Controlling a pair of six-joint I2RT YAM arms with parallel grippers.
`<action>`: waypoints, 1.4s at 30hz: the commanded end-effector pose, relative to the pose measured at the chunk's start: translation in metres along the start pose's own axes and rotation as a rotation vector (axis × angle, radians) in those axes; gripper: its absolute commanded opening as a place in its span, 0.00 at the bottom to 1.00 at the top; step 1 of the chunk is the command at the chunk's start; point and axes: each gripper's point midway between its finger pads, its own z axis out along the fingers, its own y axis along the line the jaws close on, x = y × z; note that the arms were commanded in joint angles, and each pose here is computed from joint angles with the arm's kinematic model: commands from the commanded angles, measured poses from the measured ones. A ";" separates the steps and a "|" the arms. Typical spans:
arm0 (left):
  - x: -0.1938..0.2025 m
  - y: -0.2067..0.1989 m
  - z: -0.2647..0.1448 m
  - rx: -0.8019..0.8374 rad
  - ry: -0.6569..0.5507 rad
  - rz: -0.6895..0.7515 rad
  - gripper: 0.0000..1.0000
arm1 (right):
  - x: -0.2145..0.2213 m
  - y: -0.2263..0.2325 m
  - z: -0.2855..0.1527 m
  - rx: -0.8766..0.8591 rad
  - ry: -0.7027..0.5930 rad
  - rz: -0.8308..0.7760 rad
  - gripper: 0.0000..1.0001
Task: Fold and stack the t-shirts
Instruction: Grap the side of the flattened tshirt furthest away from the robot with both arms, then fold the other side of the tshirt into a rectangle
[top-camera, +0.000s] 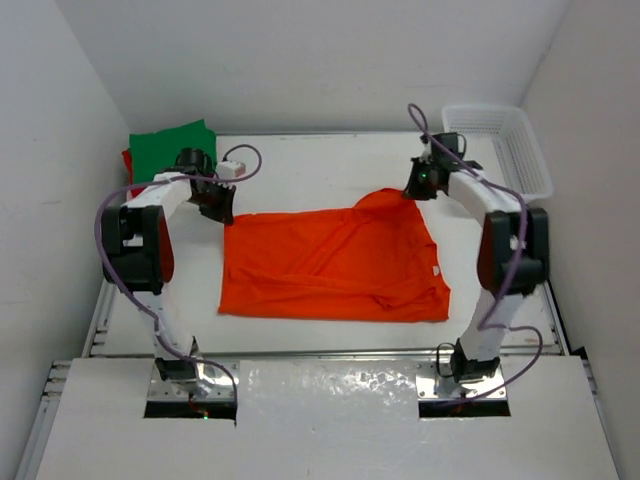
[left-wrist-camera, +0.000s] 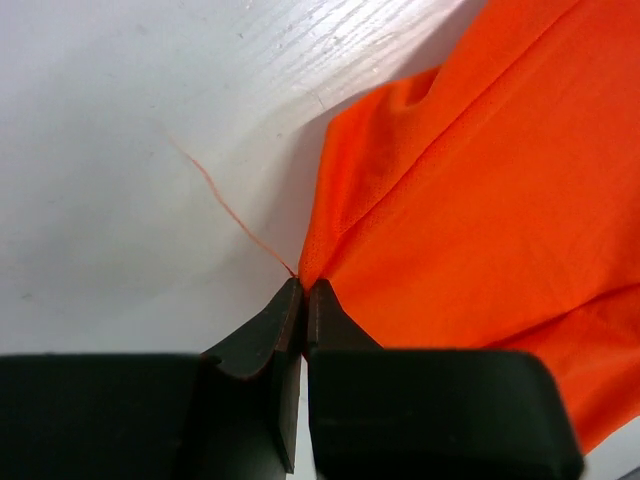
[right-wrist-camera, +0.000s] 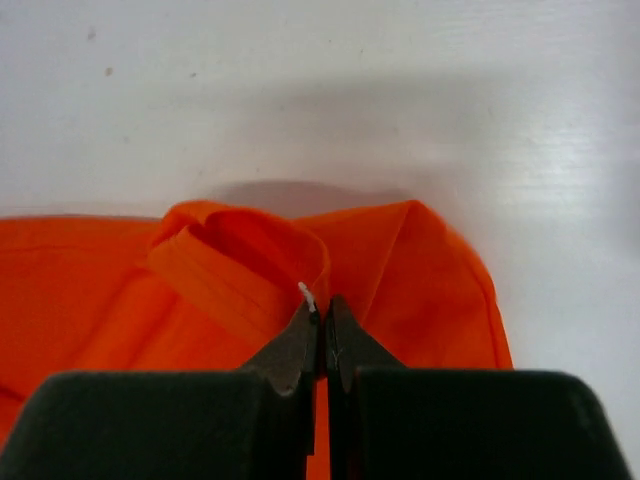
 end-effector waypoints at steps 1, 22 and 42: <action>-0.016 0.000 -0.032 -0.061 -0.082 0.182 0.00 | -0.020 0.011 -0.052 -0.039 -0.172 -0.010 0.00; 0.079 -0.022 -0.036 -0.012 0.157 0.247 0.00 | 0.174 -0.042 -0.083 0.070 -0.017 0.123 0.00; 0.149 -0.075 -0.082 0.262 0.319 0.520 0.25 | 0.178 -0.038 -0.094 0.061 -0.003 0.105 0.00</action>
